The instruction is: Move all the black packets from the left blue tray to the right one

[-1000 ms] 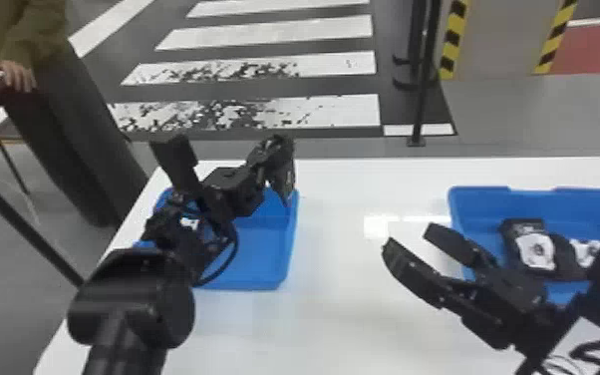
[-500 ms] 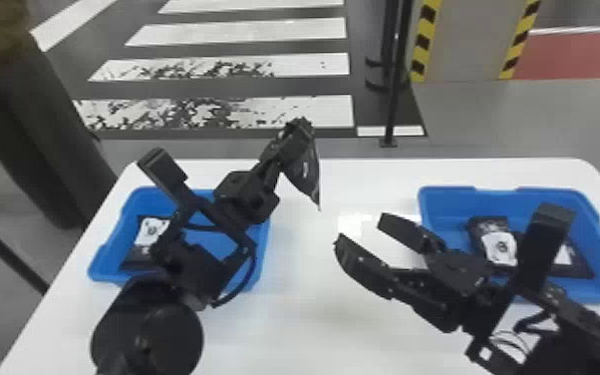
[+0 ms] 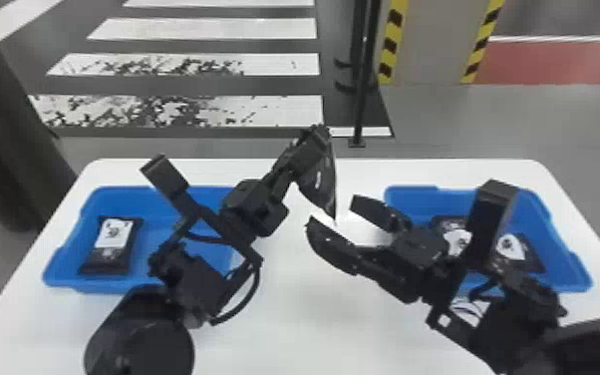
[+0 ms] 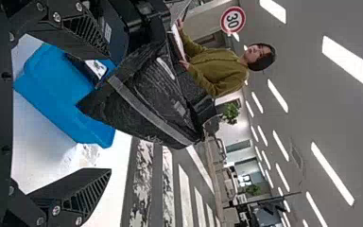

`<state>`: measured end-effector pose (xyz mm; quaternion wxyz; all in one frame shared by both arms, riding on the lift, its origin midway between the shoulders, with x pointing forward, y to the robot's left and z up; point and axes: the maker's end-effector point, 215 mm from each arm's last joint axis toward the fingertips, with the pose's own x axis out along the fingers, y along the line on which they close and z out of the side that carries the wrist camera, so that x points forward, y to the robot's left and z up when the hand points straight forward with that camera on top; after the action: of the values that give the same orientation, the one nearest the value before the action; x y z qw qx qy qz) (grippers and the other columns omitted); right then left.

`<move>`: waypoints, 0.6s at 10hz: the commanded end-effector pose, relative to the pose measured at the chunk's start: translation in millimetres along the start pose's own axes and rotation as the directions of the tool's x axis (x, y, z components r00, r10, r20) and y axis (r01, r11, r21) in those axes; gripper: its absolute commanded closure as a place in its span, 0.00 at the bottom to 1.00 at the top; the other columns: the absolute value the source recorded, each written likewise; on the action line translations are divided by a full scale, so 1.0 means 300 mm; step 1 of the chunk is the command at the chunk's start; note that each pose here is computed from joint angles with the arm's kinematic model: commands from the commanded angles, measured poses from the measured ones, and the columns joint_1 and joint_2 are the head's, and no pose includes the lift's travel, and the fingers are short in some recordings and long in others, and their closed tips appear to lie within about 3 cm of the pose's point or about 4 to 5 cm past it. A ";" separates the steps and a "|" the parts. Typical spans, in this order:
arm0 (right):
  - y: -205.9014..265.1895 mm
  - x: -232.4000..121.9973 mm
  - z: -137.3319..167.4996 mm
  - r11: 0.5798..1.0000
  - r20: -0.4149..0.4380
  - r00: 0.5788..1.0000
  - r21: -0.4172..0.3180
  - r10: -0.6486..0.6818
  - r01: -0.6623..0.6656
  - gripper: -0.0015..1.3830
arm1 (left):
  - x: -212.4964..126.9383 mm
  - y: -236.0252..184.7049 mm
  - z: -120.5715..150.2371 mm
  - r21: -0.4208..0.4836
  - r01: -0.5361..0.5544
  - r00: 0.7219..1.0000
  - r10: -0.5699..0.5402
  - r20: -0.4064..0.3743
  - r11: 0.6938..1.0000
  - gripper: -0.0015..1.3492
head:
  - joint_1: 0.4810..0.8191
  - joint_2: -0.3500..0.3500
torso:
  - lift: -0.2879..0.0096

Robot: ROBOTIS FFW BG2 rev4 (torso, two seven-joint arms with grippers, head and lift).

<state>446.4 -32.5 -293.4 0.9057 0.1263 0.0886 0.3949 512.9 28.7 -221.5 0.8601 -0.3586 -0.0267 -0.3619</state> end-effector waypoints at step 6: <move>-0.093 -0.007 0.108 0.990 0.048 0.996 -0.114 -0.081 0.086 0.77 | -0.007 -0.037 -0.081 -0.024 0.014 0.997 -0.016 -0.080 1.000 0.89 | 0.59 0.43 | 0.50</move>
<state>473.3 -57.0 -274.0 0.9283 0.0816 0.0544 0.3588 499.7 9.3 -230.7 0.8533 -0.3536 0.0057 -0.3832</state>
